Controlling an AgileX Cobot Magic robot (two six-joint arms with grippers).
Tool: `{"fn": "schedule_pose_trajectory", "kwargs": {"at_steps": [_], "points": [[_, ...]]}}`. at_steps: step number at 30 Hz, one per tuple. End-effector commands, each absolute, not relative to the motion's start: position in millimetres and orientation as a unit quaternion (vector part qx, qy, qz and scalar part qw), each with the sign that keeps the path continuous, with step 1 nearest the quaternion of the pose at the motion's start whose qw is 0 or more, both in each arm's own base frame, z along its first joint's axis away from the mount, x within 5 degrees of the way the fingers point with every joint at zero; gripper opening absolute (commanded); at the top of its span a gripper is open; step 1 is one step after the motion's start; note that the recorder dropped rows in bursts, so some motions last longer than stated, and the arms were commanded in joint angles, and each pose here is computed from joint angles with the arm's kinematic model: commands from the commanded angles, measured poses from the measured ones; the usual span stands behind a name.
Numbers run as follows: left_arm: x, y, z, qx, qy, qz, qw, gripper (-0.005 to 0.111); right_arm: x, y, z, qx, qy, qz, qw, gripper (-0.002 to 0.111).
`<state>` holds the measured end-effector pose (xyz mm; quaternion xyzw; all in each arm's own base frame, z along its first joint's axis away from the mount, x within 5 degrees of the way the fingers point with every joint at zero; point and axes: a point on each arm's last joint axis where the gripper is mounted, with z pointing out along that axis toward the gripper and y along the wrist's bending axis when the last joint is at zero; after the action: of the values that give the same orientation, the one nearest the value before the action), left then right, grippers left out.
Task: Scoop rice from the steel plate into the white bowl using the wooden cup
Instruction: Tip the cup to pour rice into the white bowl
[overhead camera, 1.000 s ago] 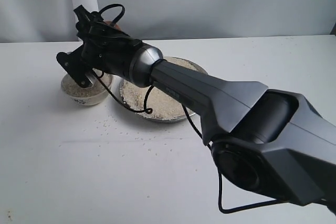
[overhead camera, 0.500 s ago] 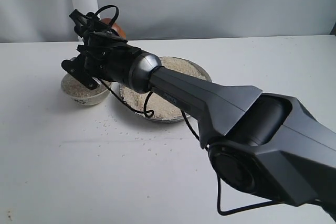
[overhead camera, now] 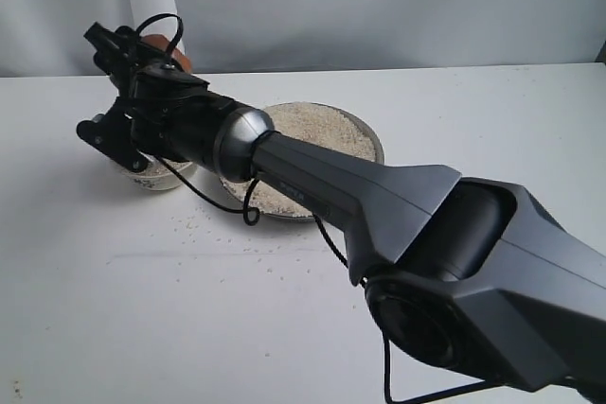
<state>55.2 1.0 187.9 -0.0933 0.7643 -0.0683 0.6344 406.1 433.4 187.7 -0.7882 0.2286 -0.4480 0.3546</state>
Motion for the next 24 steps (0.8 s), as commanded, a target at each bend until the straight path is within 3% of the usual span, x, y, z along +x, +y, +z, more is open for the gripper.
{"fn": "schedule_pose_trajectory", "kwargs": {"at_steps": [1,13,19,24], "points": [[55.0,0.6,189.1,-0.093,0.762,-0.073,0.637,0.0,406.8,430.4,193.4,-0.786,0.231,-0.457,0.347,0.0],[55.0,0.6,189.1,-0.093,0.762,-0.073,0.637,0.0,402.7,425.3,206.8,-0.784,0.284,-0.422,0.355,0.0],[55.0,0.6,189.1,-0.093,0.762,-0.073,0.637,0.0,396.8,409.2,206.3,-0.799,0.265,-0.451,0.297,0.0],[55.0,0.6,189.1,-0.093,0.762,-0.073,0.637,0.0,394.3,402.1,233.7,-0.744,0.381,-0.408,0.367,0.0]]}}
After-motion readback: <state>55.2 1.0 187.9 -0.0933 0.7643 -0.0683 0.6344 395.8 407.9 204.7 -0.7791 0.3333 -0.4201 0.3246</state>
